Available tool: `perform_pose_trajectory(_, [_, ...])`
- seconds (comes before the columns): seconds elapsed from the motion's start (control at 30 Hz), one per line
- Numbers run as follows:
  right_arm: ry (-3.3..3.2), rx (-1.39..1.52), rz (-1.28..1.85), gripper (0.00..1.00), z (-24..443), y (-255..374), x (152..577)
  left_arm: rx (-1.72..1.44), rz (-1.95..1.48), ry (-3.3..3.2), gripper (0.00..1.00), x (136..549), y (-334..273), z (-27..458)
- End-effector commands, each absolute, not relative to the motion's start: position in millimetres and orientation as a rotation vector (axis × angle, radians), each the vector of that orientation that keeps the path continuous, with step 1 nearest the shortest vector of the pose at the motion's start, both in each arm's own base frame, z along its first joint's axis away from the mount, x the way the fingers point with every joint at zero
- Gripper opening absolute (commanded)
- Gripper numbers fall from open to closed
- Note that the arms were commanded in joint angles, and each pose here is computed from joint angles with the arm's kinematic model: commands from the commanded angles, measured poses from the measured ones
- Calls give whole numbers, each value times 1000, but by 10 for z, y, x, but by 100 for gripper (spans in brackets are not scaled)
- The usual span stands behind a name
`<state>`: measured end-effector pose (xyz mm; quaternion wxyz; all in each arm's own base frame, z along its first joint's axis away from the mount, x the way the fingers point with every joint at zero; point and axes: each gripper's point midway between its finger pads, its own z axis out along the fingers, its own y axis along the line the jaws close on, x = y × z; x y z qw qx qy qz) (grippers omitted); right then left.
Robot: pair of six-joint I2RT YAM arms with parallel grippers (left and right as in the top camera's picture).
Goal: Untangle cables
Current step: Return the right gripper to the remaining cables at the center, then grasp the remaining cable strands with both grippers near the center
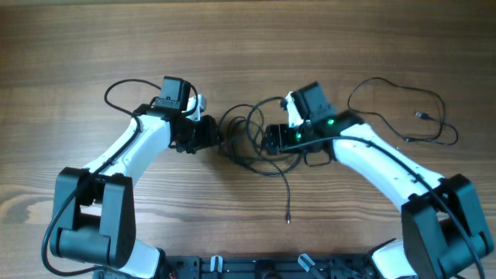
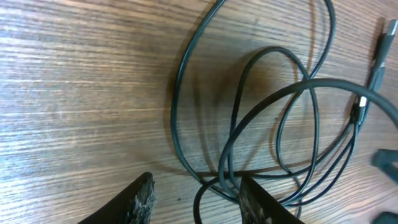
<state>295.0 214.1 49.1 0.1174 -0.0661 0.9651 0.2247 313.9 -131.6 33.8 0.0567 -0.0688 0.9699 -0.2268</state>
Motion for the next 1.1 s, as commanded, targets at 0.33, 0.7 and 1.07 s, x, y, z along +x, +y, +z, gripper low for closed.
perform_pose_trajectory(0.33, [2793, -2, 731, 64, 356, 2455, 2832, -217, -664, 2944, 45, 3153, -1289, 317])
perform_pose_trajectory(0.7, [2796, 23, 729, 64, 354, 2465, 2826, -217, -664, 2944, 45, 3153, -1289, 317])
perform_pose_trajectory(1.07, [2787, -3, 760, 25, 68, 2697, 2881, -218, -663, 2944, 45, 3152, -1289, 317])
